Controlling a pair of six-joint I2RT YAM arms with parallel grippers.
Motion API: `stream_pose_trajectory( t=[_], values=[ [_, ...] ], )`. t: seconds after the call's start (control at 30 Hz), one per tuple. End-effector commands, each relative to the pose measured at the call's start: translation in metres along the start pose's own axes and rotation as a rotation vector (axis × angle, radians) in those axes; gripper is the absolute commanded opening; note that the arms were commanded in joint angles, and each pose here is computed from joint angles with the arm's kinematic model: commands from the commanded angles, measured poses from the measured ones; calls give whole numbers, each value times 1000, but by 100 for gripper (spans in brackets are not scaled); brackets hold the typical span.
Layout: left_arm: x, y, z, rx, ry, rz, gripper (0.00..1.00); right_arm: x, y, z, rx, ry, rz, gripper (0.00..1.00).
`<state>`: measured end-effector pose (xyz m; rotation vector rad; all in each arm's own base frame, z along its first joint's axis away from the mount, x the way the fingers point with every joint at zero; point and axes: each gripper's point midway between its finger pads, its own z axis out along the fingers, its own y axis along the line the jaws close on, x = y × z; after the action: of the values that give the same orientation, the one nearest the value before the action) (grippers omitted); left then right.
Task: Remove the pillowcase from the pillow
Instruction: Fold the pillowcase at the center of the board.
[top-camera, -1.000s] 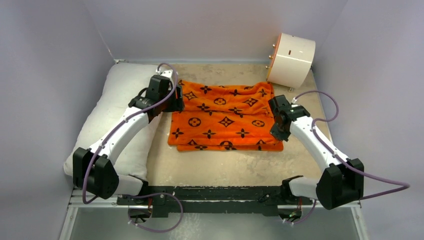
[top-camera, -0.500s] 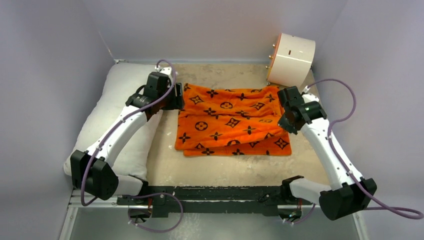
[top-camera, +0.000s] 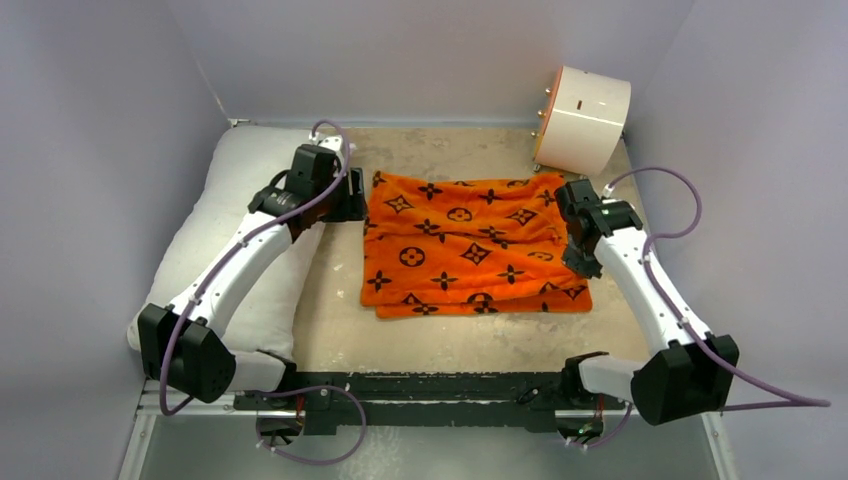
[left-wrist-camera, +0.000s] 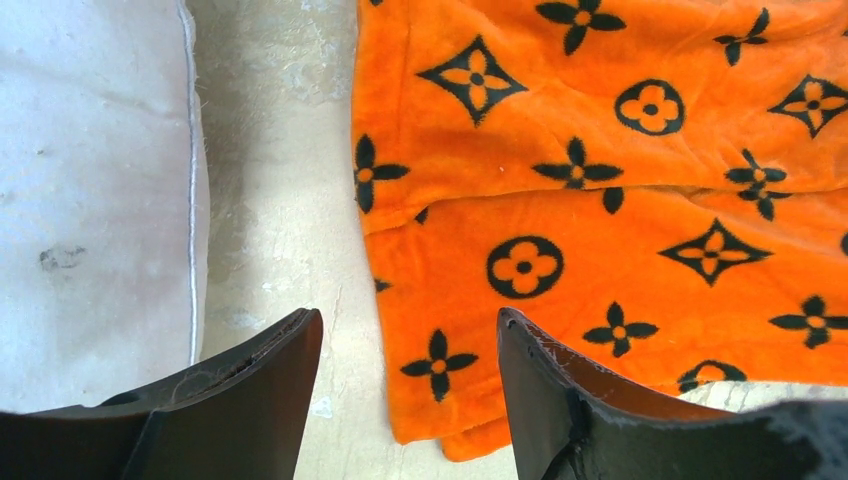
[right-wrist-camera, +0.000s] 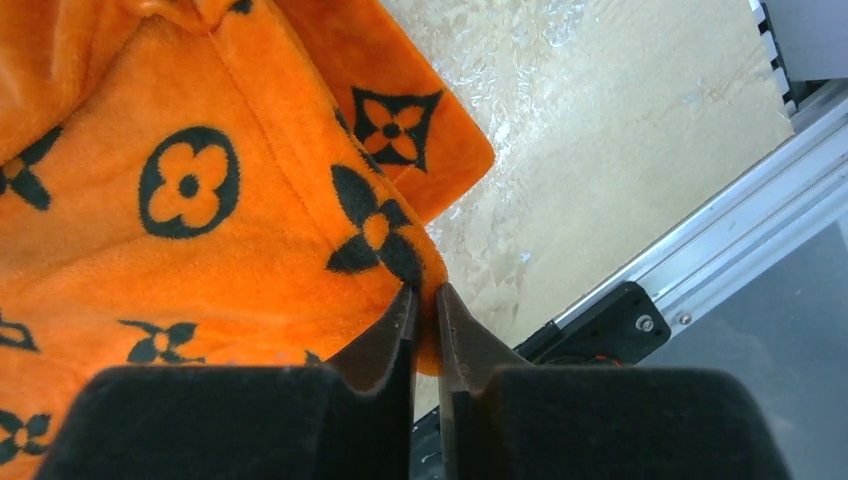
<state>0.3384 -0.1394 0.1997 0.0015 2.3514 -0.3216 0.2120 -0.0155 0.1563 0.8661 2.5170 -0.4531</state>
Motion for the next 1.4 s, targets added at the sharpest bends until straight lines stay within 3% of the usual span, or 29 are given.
stream_pose_trajectory(
  t=[0.0,0.07,0.1,0.23,0.4,0.57,0.77,0.9,1.03,1.2,1.37],
  values=[
    [-16,-4,-5,23,-34,22,64,0,-11,8,91,-8,-47,22],
    [-9,-3,1,19,-11,19,65,0,-8,10,106,-16,-64,70],
    [-7,-2,5,16,-3,17,65,-1,-5,10,110,-20,-74,82],
    [-8,8,21,-47,-10,-1,67,-33,19,-3,60,-132,45,89],
    [-38,19,74,-110,-11,-25,66,-131,85,-18,-225,-388,38,92],
    [-81,19,140,-93,-64,-53,62,-189,130,38,-343,-378,-90,90],
    [-116,38,190,-91,-130,-87,61,-191,175,110,-384,-328,-219,79],
    [-102,40,216,-54,-92,-91,61,-190,186,135,-386,-342,-225,73],
    [-83,34,232,3,-69,-127,61,-203,169,156,-332,-383,-173,72],
    [-64,22,246,83,-41,-188,61,-213,154,174,-273,-423,-110,63],
    [-51,20,254,97,-30,-227,61,-216,165,183,-318,-438,-98,60]
  ],
)
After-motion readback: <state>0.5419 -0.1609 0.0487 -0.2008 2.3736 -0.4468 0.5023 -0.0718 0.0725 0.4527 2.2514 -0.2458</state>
